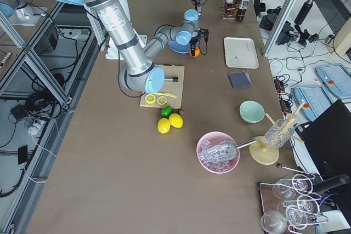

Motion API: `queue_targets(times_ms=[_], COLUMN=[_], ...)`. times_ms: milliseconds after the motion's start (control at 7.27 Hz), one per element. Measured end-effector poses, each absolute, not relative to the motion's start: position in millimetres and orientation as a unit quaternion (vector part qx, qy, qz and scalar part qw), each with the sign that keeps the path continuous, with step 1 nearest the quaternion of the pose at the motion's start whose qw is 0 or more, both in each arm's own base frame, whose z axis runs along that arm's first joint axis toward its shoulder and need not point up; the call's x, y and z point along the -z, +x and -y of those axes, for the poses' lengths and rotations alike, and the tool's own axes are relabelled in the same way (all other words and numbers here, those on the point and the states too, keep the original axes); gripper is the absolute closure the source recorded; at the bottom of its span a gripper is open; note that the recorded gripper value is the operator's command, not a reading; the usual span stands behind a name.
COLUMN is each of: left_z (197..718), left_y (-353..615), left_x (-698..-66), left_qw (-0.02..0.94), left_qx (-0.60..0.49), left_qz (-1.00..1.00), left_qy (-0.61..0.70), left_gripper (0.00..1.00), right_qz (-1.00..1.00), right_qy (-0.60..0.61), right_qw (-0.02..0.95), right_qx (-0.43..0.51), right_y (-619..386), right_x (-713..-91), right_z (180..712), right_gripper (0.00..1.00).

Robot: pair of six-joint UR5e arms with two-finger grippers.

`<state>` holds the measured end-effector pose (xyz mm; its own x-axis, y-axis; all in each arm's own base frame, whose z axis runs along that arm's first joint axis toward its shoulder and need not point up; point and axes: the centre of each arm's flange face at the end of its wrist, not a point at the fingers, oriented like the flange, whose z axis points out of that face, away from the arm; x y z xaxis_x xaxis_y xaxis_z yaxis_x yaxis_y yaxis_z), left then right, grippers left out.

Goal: Pick orange to plate
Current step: 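Carry the orange over the blue plate with the right gripper while the left gripper withdraws, then lower the orange onto the blue plate and open the right gripper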

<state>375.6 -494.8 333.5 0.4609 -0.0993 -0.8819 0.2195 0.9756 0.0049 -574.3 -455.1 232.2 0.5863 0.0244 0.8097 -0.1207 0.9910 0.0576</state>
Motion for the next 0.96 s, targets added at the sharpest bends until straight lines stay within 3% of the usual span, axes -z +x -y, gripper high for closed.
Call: queue_targets(times_ms=[550, 963], left_z=[515.5, 533.9], left_y=[361.8, 315.9], left_x=[-341.9, -359.4], left_qw=[0.856, 0.858], left_qx=[0.091, 0.065], left_qz=[-0.506, -0.505], left_qy=[0.064, 0.070], left_gripper=[0.03, 0.03], right_qz=[0.464, 0.461], right_qy=[0.043, 0.039], right_qw=[0.883, 0.885], right_qx=[-0.056, -0.057], right_y=[-579.3, -634.1], right_x=[-183.0, -162.3], right_z=[451.4, 382.5], right_gripper=[1.00, 1.00])
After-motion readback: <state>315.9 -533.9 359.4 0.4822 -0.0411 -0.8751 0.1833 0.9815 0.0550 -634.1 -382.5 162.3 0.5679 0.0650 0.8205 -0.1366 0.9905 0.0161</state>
